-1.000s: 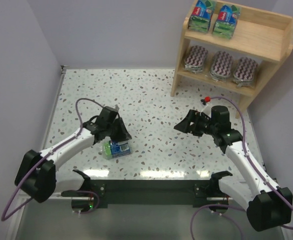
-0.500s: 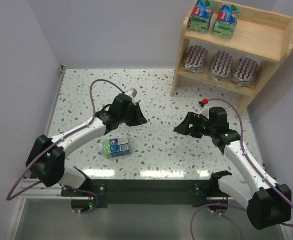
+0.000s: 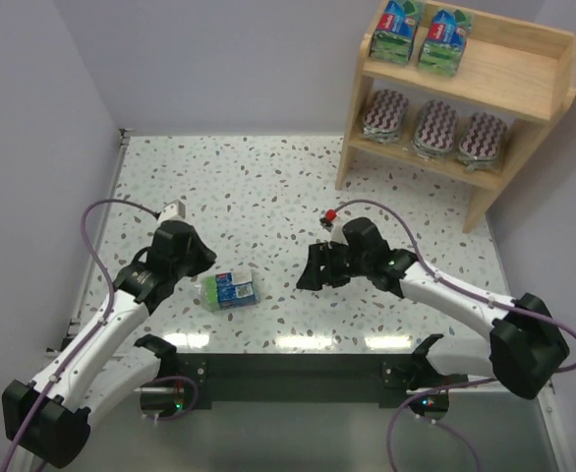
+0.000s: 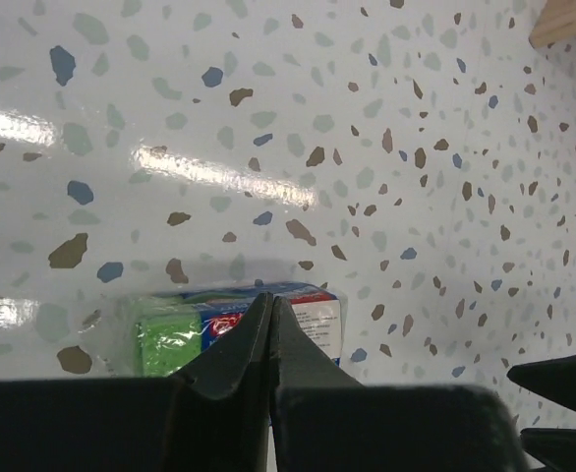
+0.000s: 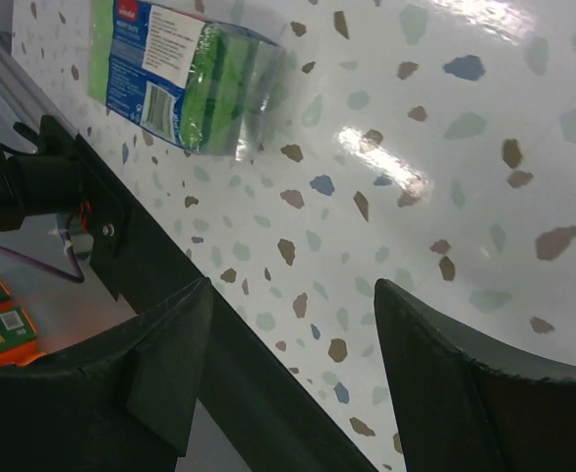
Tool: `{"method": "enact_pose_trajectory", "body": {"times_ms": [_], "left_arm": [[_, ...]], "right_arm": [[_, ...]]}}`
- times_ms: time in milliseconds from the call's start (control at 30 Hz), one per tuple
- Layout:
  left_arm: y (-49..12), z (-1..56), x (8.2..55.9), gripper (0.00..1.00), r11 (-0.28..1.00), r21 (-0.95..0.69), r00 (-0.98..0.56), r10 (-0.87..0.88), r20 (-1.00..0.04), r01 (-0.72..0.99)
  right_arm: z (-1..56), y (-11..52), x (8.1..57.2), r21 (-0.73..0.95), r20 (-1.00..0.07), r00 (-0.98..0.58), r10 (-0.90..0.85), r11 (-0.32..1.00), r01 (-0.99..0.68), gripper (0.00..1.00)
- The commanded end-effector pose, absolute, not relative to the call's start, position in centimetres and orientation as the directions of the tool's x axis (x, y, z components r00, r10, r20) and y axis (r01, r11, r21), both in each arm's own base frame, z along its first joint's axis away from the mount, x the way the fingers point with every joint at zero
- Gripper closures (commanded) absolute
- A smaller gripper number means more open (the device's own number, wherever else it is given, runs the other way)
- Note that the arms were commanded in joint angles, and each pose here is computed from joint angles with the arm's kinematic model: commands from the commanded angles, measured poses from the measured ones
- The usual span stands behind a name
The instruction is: Place and organize the cleaning sponges onto the shelf
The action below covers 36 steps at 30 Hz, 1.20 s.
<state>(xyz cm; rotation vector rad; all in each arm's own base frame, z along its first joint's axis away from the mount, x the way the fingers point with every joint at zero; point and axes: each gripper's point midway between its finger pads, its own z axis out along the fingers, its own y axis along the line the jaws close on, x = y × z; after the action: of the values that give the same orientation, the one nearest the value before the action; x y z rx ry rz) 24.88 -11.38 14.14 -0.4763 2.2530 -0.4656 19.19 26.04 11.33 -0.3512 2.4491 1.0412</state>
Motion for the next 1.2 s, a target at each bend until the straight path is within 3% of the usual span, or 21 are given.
{"method": "enact_pose_trajectory", "body": {"times_ms": [0, 467, 700, 833, 867, 967, 1067, 1100, 1167], "left_arm": [[-9.4, 13.7, 23.9, 0.98, 0.868, -0.416, -0.614, -0.488, -0.62, -0.27], [-7.0, 10.9, 21.4, 0.96, 0.866, -0.337, -0.624, -0.5, -0.6, -0.37], [-7.6, 10.4, 21.1, 0.93, 0.859, -0.365, -0.635, -0.512, -0.579, -0.36], [-8.2, 9.9, 21.2, 0.93, 0.849, -0.393, -0.639, -0.525, -0.562, -0.352], [-8.3, 9.9, 21.2, 0.93, 0.847, -0.4, -0.638, -0.528, -0.56, -0.35], [-8.2, 9.8, 21.1, 0.93, 0.849, -0.394, -0.639, -0.526, -0.562, -0.353], [-8.0, 10.6, 21.3, 0.93, 0.846, -0.402, -0.622, -0.53, -0.576, -0.349], [-8.0, 11.0, 21.5, 0.93, 0.845, -0.408, -0.613, -0.533, -0.583, -0.347], [-8.0, 11.6, 21.6, 0.93, 0.842, -0.417, -0.6, -0.538, -0.592, -0.343]], "right_arm": [[14.7, 30.4, 21.9, 0.577, -0.628, -0.777, -0.041, 0.646, -0.5, 0.3], [11.9, 41.6, 22.2, 0.534, -0.627, -0.759, -0.175, 0.614, -0.582, 0.29], [6.7, 41.5, 22.4, 0.462, -0.542, -0.811, -0.22, 0.728, -0.506, 0.29], [4.7, 41.8, 21.9, 0.475, -0.504, -0.831, -0.235, 0.728, -0.494, 0.32], [4.3, 41.9, 21.8, 0.481, -0.494, -0.837, -0.236, 0.727, -0.49, 0.35], [5.1, 41.6, 21.8, 0.49, -0.498, -0.838, -0.224, 0.725, -0.485, 0.68], [6.3, 40.3, 22.1, 0.487, -0.519, -0.832, -0.197, 0.732, -0.477, 0.84], [7.7, 40.0, 22.2, 0.501, -0.533, -0.827, -0.176, 0.722, -0.477, 0.95], [7.9, 38.5, 22.6, 0.509, -0.521, -0.839, -0.156, 0.733, -0.452, 1.0]]}}
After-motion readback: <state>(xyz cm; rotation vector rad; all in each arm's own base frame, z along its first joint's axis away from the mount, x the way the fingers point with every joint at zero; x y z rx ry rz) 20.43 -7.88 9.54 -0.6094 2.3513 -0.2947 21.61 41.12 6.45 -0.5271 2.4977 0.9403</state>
